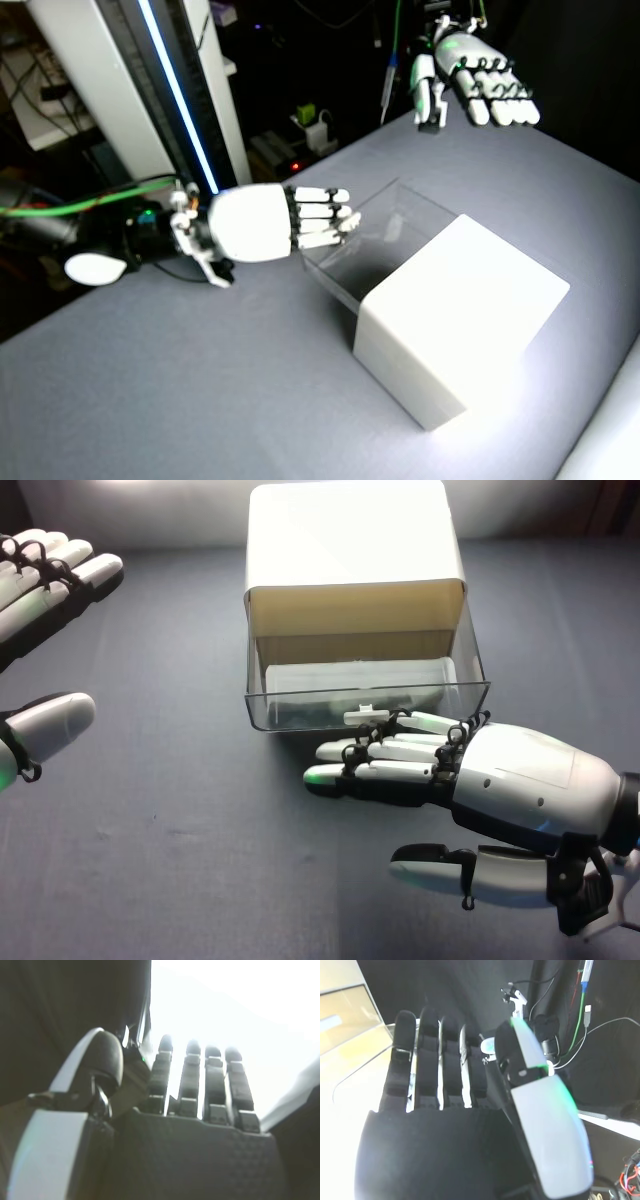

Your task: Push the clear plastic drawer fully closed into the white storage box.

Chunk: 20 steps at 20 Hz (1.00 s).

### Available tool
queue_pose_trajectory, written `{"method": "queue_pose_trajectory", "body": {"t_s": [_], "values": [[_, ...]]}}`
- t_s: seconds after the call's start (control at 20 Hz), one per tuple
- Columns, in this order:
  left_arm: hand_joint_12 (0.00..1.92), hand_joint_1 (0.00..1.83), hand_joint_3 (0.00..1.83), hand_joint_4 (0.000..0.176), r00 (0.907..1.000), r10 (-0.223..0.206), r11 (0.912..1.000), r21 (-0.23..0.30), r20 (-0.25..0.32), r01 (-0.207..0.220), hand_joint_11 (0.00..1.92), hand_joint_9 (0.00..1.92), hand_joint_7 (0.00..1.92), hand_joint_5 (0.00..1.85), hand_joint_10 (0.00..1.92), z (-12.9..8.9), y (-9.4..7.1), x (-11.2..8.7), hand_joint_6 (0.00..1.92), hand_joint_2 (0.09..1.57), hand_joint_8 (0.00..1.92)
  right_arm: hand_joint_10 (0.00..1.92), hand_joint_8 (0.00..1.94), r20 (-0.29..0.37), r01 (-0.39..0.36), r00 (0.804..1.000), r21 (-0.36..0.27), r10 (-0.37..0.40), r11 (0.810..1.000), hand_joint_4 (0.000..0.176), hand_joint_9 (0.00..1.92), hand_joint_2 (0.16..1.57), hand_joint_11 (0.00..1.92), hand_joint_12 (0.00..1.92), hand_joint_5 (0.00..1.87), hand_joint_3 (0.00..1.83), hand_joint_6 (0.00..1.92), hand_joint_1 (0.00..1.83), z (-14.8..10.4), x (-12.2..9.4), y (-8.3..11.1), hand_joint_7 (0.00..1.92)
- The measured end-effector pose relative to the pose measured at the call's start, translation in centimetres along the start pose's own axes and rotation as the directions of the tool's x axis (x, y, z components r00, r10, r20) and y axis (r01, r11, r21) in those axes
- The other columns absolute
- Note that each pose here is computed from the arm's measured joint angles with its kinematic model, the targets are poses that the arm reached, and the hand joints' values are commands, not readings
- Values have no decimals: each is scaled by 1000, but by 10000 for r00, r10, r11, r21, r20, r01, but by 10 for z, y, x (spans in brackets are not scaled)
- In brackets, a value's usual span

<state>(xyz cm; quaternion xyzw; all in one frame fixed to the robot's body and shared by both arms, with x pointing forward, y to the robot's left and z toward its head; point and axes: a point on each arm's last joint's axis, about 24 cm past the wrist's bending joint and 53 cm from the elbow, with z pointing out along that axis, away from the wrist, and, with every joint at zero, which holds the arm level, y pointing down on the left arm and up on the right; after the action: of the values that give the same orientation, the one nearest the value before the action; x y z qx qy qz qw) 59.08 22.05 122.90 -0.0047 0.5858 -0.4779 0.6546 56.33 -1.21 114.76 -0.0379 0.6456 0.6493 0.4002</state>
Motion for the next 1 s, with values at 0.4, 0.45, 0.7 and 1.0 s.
{"method": "queue_pose_trajectory", "body": {"t_s": [0.4, 0.45, 0.7, 1.0], "values": [[0, 0, 0, 65, 10000, 25, 10000, -62, 79, -25, 0, 0, 0, 0, 0, -1, 1, -2, 0, 1464, 0, 0, 0, -64, 174, 9998, -60, -175, 9998, 0, 0, 1448, 0, 123, 71, 0, 7, 541, 0, -1, 3, 0], [0, 0, 0, 67, 10000, 24, 10000, -73, 85, -23, 0, 0, 0, 0, 0, -1, 2, -2, 0, 1449, 0, 0, 0, -42, 186, 9998, -81, -186, 9998, 0, 0, 1434, 0, 117, 79, 0, 8, 602, 0, -2, 3, 0], [0, 0, 13, 72, 9998, 50, 10000, -16, 184, -50, 0, 0, 0, 0, 0, -1, 0, -4, 0, 1518, 0, 0, 0, 122, 673, 9977, -106, -671, 9977, 0, 0, 1378, 0, 33, 129, 0, 7, 763, 7, -15, 6, 0], [0, 0, 9, 38, 9998, 34, 9998, -174, 218, -31, 0, 0, 0, 6, 0, -4, 4, -4, 3, 1521, 0, 0, 0, 73, 1078, 9941, 343, -1081, 9936, 0, 0, 1461, 0, 0, 144, 15, 8, 602, 12, -19, -7, 0]]}}
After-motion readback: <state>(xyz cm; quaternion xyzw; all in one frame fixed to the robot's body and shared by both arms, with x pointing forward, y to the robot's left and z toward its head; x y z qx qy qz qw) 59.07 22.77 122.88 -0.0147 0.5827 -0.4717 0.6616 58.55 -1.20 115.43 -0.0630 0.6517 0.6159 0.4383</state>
